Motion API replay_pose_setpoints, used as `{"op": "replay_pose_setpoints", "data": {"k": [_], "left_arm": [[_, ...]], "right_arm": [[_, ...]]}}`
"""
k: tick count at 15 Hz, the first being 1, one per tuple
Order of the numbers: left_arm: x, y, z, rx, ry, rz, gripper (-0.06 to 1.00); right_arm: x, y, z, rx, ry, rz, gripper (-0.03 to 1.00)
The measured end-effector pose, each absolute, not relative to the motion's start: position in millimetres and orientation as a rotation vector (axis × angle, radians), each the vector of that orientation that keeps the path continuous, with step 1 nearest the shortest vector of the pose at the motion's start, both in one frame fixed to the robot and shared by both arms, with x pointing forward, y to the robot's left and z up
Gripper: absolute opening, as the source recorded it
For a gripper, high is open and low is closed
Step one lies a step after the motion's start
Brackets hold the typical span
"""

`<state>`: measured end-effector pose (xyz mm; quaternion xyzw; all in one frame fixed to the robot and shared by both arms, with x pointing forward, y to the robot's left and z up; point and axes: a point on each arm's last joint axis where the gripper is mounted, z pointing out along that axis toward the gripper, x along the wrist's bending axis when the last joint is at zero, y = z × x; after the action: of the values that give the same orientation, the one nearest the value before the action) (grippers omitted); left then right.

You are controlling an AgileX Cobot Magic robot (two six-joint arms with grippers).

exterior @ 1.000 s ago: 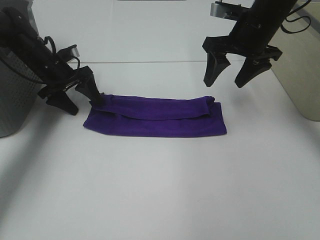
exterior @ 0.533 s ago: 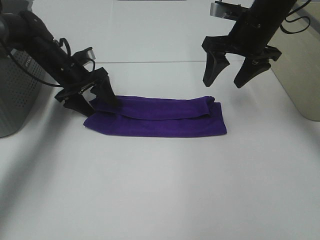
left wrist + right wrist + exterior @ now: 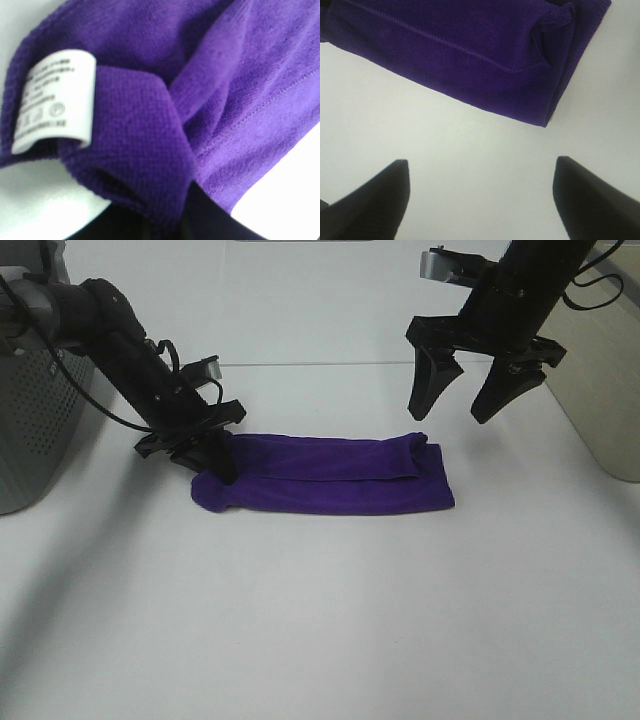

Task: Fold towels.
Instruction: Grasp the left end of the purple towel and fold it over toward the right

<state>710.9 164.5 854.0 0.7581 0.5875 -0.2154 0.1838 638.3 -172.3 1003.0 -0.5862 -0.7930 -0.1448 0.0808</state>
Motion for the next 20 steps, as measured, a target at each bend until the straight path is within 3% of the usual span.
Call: {"op": "replay_pose_setpoints", "data": {"k": [4, 8, 13, 17, 20], "left_arm": [[709, 175, 875, 2.322, 1.619, -0.438, 0.02], [707, 175, 932, 2.308, 1.554, -0.296, 0.02], [702, 94, 943, 2.331, 1.338, -0.287, 0.02], [696, 37, 929, 2.328, 1.284, -0.323, 0.02], [682, 4, 926, 2.302, 1.248, -0.393, 0.29]], "right_arm": [[637, -172, 1003, -1.743, -2.365, -0.413, 0.77], [637, -172, 1003, -1.743, -2.364, -0.414, 0.77], [630, -174, 1026, -1.747, -2.391, -0.481, 0.77], [624, -175, 1045, -1.75, -2.415, -0.541, 0.77], [618, -177, 1060, -1.752, -2.432, -0.586, 0.77]]}}
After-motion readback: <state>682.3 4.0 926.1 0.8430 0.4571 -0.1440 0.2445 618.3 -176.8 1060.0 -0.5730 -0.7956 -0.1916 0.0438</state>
